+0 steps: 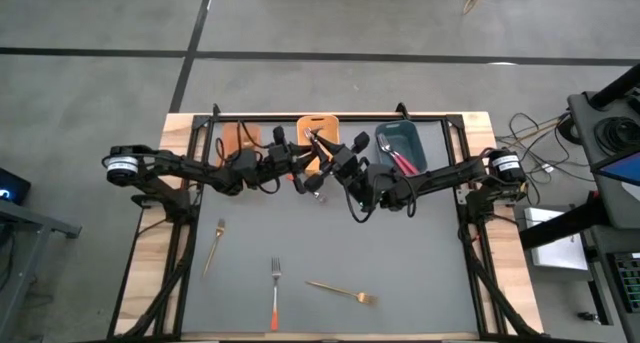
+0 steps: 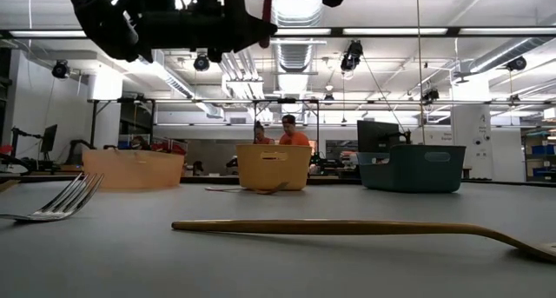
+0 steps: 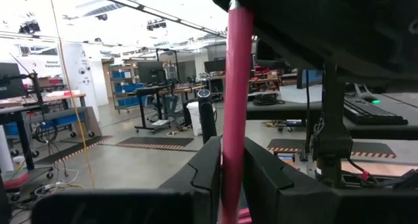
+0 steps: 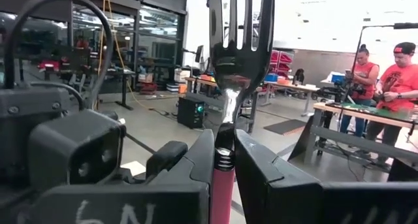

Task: Sort silverware by color (type)
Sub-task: Put the red fork into the blue bin

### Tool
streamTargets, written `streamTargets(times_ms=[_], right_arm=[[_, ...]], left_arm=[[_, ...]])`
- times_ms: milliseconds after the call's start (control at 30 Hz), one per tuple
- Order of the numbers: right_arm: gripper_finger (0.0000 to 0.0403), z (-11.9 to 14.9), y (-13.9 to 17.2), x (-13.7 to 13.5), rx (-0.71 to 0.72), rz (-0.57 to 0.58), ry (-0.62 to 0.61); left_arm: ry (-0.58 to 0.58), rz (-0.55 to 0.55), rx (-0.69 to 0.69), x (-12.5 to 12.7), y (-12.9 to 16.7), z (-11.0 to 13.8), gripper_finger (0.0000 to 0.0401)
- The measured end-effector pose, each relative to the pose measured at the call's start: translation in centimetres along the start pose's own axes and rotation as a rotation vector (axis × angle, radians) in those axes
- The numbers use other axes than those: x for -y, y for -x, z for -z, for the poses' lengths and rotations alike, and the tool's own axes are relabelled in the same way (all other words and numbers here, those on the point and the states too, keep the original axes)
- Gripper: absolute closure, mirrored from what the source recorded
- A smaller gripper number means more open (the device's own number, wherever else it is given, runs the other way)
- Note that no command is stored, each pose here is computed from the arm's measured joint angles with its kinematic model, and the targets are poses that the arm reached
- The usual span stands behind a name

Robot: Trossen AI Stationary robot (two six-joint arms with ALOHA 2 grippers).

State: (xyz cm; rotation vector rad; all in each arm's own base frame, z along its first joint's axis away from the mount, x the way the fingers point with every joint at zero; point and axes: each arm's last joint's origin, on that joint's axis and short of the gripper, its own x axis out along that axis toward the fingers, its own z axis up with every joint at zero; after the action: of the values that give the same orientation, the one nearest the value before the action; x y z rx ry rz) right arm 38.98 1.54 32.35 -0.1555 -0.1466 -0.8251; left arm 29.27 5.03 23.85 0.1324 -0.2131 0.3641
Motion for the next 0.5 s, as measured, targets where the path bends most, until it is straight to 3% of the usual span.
streamTargets(times_ms=[267,500], right_arm=[[0.0376,0.0,0.0,0.2,-0.019,0.044,0.051],[0.0376,-1.3,0.6,2.0,-0.13,0.024,0.049]], left_arm=[[0.003,0.0,-0.002,0.0,0.0,0.0,0.0316],[0.006,-0.001,-0.005,-0.1,0.1,-0.1,0.0259]])
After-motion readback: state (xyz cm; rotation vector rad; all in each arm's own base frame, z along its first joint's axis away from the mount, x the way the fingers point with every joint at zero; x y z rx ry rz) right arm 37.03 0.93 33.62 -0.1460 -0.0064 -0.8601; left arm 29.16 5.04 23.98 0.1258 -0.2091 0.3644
